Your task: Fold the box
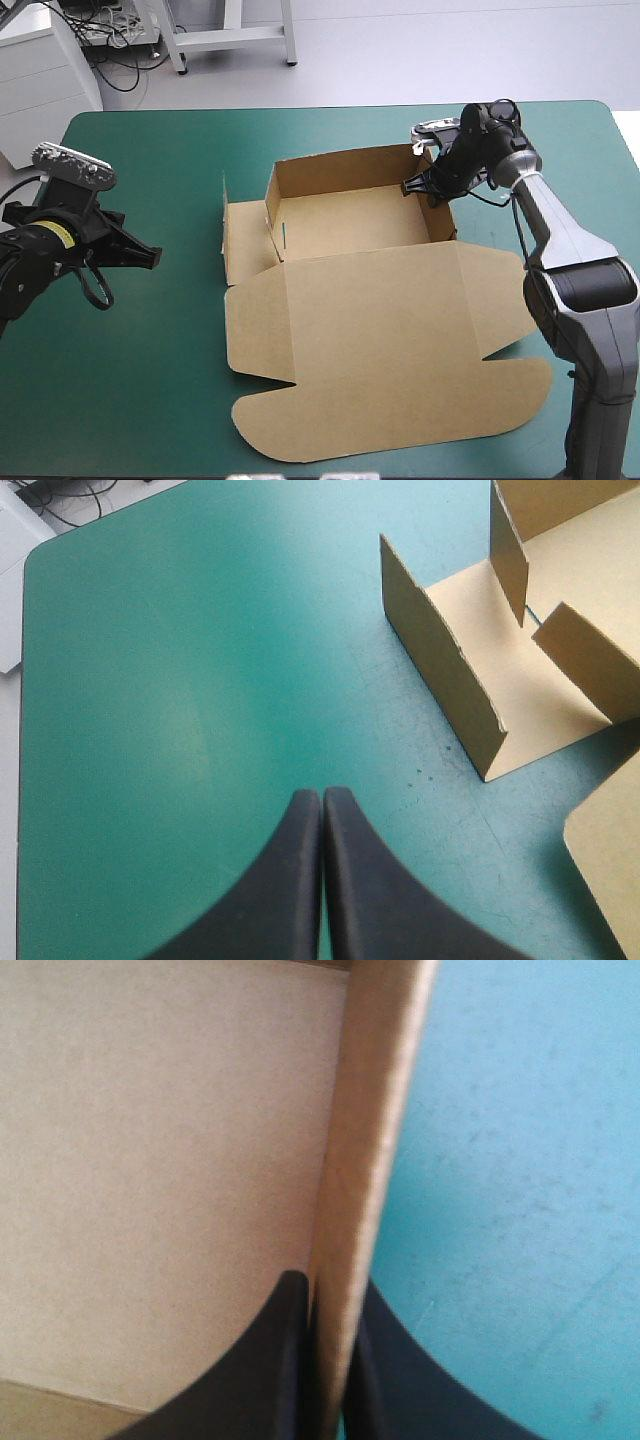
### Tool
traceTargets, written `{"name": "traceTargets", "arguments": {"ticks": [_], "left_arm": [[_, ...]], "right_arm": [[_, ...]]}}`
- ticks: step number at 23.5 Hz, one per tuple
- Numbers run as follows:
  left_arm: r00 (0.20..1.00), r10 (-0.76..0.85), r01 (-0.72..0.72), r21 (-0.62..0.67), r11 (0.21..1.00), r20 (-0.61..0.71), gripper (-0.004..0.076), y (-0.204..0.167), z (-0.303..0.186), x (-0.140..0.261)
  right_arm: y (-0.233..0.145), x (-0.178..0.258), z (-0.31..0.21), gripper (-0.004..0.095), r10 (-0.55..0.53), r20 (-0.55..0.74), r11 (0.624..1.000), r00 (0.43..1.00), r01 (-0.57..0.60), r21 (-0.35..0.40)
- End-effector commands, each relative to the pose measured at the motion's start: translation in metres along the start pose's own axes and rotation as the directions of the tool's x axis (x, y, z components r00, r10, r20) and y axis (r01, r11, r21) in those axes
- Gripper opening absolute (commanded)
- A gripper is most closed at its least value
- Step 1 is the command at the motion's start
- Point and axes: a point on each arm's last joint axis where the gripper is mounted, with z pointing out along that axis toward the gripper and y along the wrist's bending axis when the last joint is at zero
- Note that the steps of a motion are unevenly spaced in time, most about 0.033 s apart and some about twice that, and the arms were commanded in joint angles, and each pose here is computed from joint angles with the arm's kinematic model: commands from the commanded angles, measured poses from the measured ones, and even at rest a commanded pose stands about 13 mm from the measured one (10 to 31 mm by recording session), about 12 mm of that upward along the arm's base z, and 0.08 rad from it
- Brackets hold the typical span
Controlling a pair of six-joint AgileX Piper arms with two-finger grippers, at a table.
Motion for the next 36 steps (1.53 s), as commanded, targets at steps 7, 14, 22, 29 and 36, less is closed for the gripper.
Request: {"name": "traceTargets", "arguments": {"ticks": [7,14,22,29,36], "left_arm": [[0.995,-0.023,0.022,0.007,1.0,0.094,-0.0009,0.001,-0.013,-0.008],[0.997,-0.036,0.036,0.0,0.999,0.064,-0.0012,0.0,-0.006,-0.003],[0.999,-0.015,0.016,-0.03,0.999,0.033,-0.0012,0.002,0.002,-0.003],[0.994,-0.075,0.077,-0.013,0.997,0.074,-0.0008,-0.003,0.024,-0.002],[0.986,-0.144,0.132,0.14,0.981,0.082,-0.0008,-0.024,0.061,0.008]], "right_arm": [[0.007,0.0,-0.064,-0.0023,-0.023,0.129,1.0,0.991,0.023,0.008],[0.009,0.031,-0.18,-0.0023,-0.046,0.363,0.998,0.931,0.023,0.067],[0.008,0.089,-0.28,-0.0023,-0.073,0.558,0.988,0.827,-0.014,0.151],[0.021,0.131,-0.332,-0.0023,-0.128,0.658,0.978,0.742,-0.015,0.208],[0.027,0.146,-0.347,-0.0023,-0.151,0.684,0.974,0.713,-0.012,0.228]]}}
